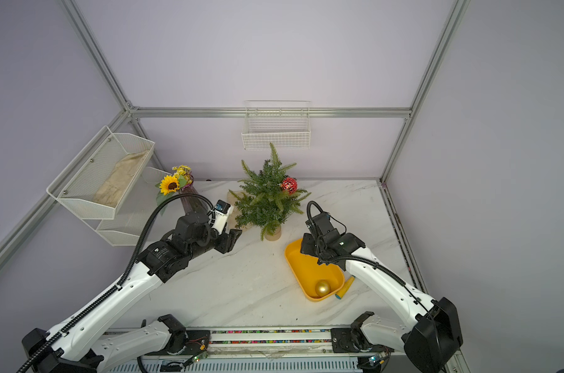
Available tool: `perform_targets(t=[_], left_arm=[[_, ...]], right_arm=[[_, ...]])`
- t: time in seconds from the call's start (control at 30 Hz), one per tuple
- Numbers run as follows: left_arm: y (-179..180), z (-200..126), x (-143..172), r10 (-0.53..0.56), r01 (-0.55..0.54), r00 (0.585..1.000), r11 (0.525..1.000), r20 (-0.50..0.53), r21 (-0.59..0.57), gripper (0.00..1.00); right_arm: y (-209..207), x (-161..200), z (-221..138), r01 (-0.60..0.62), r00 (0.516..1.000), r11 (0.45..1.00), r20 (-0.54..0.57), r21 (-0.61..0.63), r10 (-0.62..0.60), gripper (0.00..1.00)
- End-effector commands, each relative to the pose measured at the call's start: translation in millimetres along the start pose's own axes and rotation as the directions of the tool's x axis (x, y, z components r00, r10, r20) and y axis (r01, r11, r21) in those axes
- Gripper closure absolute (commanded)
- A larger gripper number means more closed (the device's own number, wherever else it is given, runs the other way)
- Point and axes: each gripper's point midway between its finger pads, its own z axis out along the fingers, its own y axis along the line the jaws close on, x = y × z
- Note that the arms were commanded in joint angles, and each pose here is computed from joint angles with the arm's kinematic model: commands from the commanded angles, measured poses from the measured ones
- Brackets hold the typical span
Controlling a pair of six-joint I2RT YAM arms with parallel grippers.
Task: Decorate the small christmas tree with ornaments
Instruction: Pick up an ornament from the container, then hang an ornament on the christmas tree.
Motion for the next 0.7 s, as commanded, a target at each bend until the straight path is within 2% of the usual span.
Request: perform_targets(t=[0.0,0.13,0.3,0.5,0.6,0.67], left_arm=[[-27.9,-7.3,-36.3,-0.040,0.020,0.992,0.987,0.123,0.160,0.36],[-55.5,-16.1,-53.7,-0.048,-0.014,0.981,0.948,0.187,0.317,0.36],[-90.5,-33.7,-73.4,-0.047,-0.096,0.963,0.860,0.265,0.502,0.38],[-122.7,-37.7,-82.6,0.002,-0.188,0.954,0.782,0.300,0.594,0.40],[-134.2,-34.9,-85.9,0.028,-0.220,0.950,0.766,0.310,0.604,0.42],[-135.6,-31.2,-90.1,0.032,-0.221,0.949,0.778,0.314,0.588,0.44]], right_arm=[[38.2,-17.0,-30.1,0.057,0.997,0.981,0.063,-0.188,-0.046,0.41],[71.4,-32.4,-65.0,0.105,0.987,0.924,0.149,-0.367,-0.053,0.44],[105.1,-48.3,-109.4,0.172,0.969,0.827,0.243,-0.535,-0.044,0.46],[136.9,-56.7,-157.6,0.255,0.948,0.684,0.317,-0.683,-0.037,0.48],[146.6,-60.8,-177.7,0.288,0.937,0.630,0.348,-0.721,-0.030,0.48],[152.1,-61.2,-189.5,0.302,0.934,0.596,0.356,-0.744,-0.029,0.48]])
